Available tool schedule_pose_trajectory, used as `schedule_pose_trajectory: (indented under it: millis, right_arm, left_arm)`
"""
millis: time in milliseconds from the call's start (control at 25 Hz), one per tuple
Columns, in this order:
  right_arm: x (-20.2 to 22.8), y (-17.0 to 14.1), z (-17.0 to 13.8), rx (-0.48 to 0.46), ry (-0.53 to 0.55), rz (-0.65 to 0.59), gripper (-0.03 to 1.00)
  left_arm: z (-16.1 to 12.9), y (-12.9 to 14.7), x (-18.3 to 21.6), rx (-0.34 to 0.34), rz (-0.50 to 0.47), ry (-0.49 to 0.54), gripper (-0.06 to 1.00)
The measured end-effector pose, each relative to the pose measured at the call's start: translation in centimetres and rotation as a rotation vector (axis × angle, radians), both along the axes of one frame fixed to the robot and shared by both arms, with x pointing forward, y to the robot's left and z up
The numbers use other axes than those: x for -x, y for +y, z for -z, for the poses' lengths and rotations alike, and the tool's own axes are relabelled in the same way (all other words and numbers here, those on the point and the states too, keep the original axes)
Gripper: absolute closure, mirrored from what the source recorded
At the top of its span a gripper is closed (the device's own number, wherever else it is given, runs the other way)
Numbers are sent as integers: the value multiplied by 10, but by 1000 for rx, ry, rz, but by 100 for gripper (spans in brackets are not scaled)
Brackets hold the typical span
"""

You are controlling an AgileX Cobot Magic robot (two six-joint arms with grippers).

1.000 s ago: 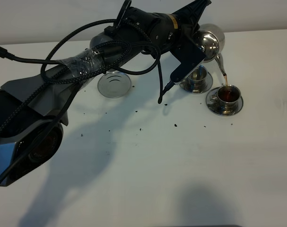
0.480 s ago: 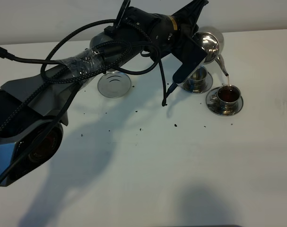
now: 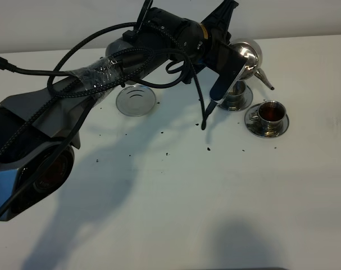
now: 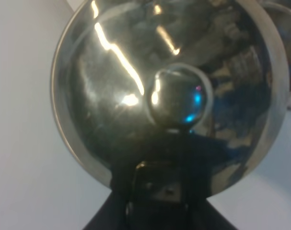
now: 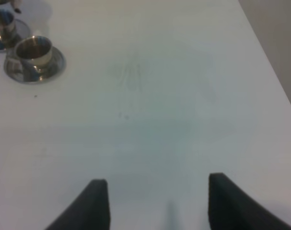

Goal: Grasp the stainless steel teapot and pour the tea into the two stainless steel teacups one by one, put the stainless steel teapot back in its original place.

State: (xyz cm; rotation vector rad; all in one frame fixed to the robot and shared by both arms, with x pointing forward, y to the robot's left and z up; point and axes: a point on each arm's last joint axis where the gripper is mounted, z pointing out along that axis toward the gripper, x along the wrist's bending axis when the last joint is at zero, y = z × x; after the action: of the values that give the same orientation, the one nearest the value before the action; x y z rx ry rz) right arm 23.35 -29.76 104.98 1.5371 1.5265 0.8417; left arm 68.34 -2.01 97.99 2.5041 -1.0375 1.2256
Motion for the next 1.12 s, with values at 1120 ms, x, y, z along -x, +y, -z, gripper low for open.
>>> schedule_pose_trajectory:
  millis: [1120]
  right_arm:
    - [0, 0, 0, 0, 0, 0, 52]
  left_arm:
    - [-22, 26, 70, 139, -772, 977, 70]
